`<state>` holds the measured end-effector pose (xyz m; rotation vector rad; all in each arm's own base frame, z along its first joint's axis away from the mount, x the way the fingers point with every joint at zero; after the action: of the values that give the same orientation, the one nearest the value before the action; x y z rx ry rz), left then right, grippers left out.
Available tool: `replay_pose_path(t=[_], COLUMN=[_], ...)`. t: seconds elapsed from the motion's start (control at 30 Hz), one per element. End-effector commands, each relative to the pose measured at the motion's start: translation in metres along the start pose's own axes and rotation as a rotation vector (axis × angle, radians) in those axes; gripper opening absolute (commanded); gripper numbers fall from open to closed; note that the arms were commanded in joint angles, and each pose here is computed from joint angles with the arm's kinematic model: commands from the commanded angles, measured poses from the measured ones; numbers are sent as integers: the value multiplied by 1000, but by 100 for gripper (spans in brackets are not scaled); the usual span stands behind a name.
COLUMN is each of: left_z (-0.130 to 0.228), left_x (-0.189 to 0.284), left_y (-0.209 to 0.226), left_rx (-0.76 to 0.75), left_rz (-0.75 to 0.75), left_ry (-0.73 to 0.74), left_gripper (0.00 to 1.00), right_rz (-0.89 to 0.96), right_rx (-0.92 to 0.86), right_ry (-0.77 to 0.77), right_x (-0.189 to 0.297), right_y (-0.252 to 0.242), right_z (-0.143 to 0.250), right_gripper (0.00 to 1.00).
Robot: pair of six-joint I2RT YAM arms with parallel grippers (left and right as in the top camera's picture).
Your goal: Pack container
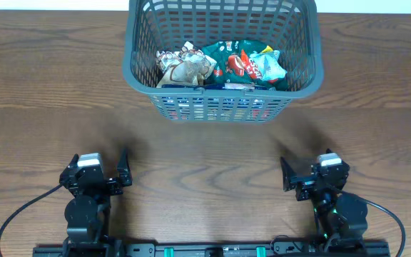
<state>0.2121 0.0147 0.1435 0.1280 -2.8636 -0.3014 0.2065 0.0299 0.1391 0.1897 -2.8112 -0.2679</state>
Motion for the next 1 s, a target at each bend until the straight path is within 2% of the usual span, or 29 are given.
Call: replay_pose_path(t=[0.0, 0.97], left_z=[10, 10], left_x=[-3, -3], left_y=[1, 1], left_rx=[3, 3], left_rz=[-14, -14], left_ry=[22, 22], left_gripper=[99, 99], right_rz=[-19, -7], right_rx=[16, 12], right_ry=[1, -2], right_x=[-1, -1], right_y=[3, 0], right_z=[3, 2], right_gripper=[99, 99])
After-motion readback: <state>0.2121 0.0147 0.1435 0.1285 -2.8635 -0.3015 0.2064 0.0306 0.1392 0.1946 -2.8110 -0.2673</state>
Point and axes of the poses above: each gripper's point midway between its finger pads, its own x axis back along the fingers, its own y axis along the line the jaws close on, z = x × y, the point moved 2 cm from there along x, back along the fingers, and after that the axes turned 13 degrees about -x, right-handed, at the moved point
